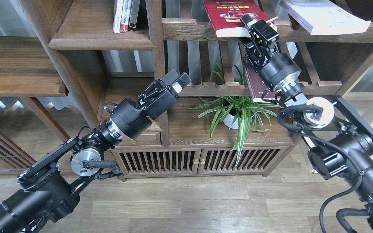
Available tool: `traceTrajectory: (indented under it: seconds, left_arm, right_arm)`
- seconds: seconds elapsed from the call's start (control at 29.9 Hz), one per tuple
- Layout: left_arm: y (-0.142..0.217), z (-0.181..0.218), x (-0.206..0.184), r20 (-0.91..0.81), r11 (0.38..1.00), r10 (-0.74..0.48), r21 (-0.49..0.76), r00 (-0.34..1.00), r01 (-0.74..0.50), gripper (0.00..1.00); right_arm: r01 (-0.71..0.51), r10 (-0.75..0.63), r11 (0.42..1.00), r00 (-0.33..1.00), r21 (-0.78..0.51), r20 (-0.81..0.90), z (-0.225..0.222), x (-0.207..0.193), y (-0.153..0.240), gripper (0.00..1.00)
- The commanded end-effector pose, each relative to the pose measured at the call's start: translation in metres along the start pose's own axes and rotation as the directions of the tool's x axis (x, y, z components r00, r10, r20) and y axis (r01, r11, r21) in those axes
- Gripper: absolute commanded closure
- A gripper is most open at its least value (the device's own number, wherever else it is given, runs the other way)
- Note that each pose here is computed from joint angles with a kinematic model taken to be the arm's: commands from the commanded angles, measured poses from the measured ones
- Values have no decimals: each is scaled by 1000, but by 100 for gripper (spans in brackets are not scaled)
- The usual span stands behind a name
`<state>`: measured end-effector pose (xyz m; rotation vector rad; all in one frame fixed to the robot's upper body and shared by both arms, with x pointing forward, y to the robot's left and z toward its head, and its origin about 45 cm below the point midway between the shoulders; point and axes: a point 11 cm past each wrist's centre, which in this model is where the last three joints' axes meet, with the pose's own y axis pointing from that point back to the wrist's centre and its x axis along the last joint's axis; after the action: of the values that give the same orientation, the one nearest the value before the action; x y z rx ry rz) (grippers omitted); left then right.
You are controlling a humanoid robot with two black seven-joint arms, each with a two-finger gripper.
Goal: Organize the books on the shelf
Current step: 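Raise the right gripper up to the red book on the upper shelf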
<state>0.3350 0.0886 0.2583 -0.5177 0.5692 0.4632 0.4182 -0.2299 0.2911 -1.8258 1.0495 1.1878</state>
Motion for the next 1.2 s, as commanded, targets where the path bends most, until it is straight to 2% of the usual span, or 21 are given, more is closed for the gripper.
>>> traceTrajectory:
  seconds: [0.0, 0.4, 0.64, 0.77, 0.84, 1.04, 1.17]
  left_arm:
    - [0, -1, 0, 0, 1000, 1, 3, 1000, -1, 0]
    - [1, -1, 0, 1, 1000, 0, 5, 1000, 0, 0]
    - [1, -2, 0, -1, 1000, 0, 6, 1000, 0, 0]
    - [1, -2, 1, -1, 1000, 2, 7, 1000, -2, 0]
    - [2, -3, 1, -2, 1000, 4, 12, 1000, -4, 0]
    - [2, -5, 0, -4, 1000, 2, 14, 1000, -2, 0]
    - [2, -5, 0, -4, 1000, 2, 14, 1000, -2, 0]
  right_arm:
    - [-44, 44, 999, 999, 7, 5, -2, 3, -1, 36]
    - [-106, 106, 994, 994, 27, 14, -10, 2, -7, 36]
    - [-101, 101, 995, 995, 26, 19, -9, 0, -8, 41]
    - [-98, 98, 995, 995, 29, 18, -9, 0, -8, 45]
    - [-98, 98, 995, 995, 33, 20, -9, 1, -7, 52]
    - [-90, 89, 995, 996, 39, 22, -9, 1, -7, 62]
    - [-83, 83, 996, 996, 41, 21, -10, 0, -7, 65]
